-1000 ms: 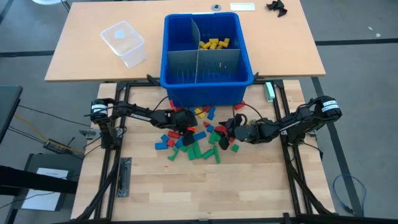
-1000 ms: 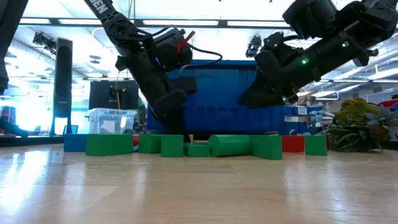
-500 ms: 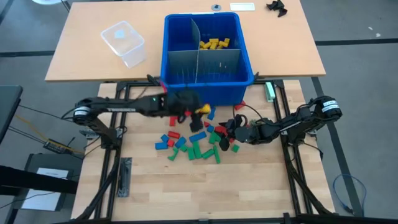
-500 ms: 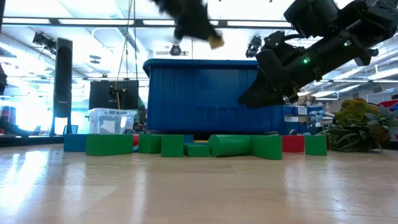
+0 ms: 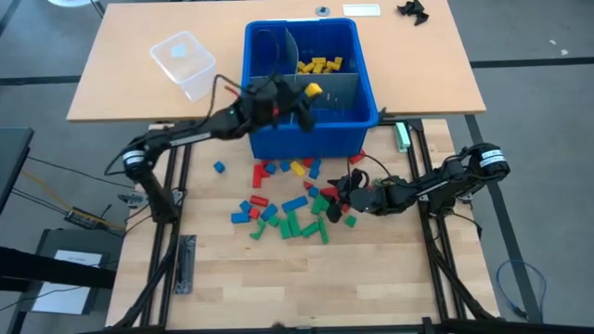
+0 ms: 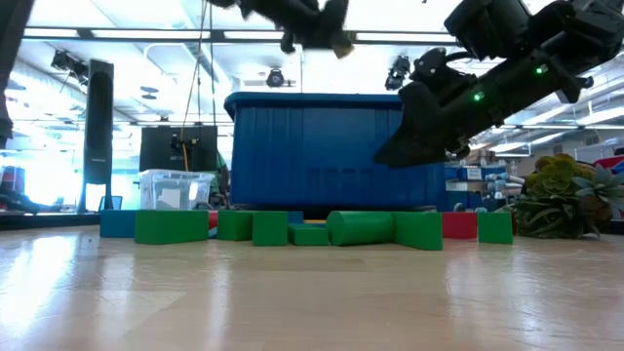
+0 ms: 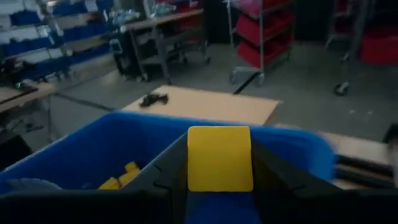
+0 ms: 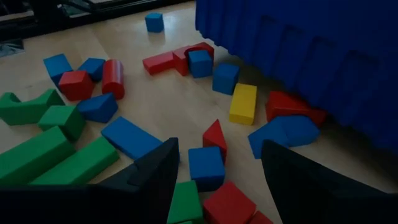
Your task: Sort Items/Unsort Items
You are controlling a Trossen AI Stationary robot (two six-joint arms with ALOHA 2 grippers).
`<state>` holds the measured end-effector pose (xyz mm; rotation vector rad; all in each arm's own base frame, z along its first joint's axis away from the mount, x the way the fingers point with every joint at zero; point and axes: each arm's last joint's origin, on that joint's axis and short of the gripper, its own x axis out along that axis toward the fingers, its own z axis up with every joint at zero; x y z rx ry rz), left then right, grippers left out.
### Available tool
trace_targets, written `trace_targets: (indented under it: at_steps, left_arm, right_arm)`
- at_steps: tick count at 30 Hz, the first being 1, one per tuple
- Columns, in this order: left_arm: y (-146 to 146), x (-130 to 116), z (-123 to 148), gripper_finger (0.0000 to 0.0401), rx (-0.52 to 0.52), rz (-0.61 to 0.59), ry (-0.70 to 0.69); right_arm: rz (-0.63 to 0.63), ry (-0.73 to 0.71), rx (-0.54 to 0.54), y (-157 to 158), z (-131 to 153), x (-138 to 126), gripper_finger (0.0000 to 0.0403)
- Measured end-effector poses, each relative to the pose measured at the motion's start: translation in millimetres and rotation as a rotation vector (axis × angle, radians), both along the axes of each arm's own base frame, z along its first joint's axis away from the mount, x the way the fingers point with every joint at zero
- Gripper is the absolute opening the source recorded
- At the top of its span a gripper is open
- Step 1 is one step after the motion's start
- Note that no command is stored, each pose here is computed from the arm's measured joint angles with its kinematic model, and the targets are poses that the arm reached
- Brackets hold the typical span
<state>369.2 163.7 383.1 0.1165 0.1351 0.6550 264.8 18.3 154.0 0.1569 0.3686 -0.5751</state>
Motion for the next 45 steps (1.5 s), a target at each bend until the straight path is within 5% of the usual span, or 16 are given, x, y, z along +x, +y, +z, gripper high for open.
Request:
trace_targets:
  at_steps: [17,28,36,45]
  left_arm:
    - [153,31,-25,0.014,-0.01,0.244,0.063]
    - [207,23,-57,0.0179,-0.026,0.337,0.08]
    - [196,17,-43,0.0182,-0.073,0.321,0.107]
    - [104,15,28,0.0183,0.003,0.118,0.231]
  right_arm:
    - [-0.034,0.015,-0.039,-3,0,-1,0.0228]
    - [-0.058,0.025,-0.012,-5,-10,-9,0.0228]
    - [-0.076,0.024,-0.008,-9,-11,-9,0.0229]
    - [-0.067,0.022,-0.002,-7,-11,-9,0.0229]
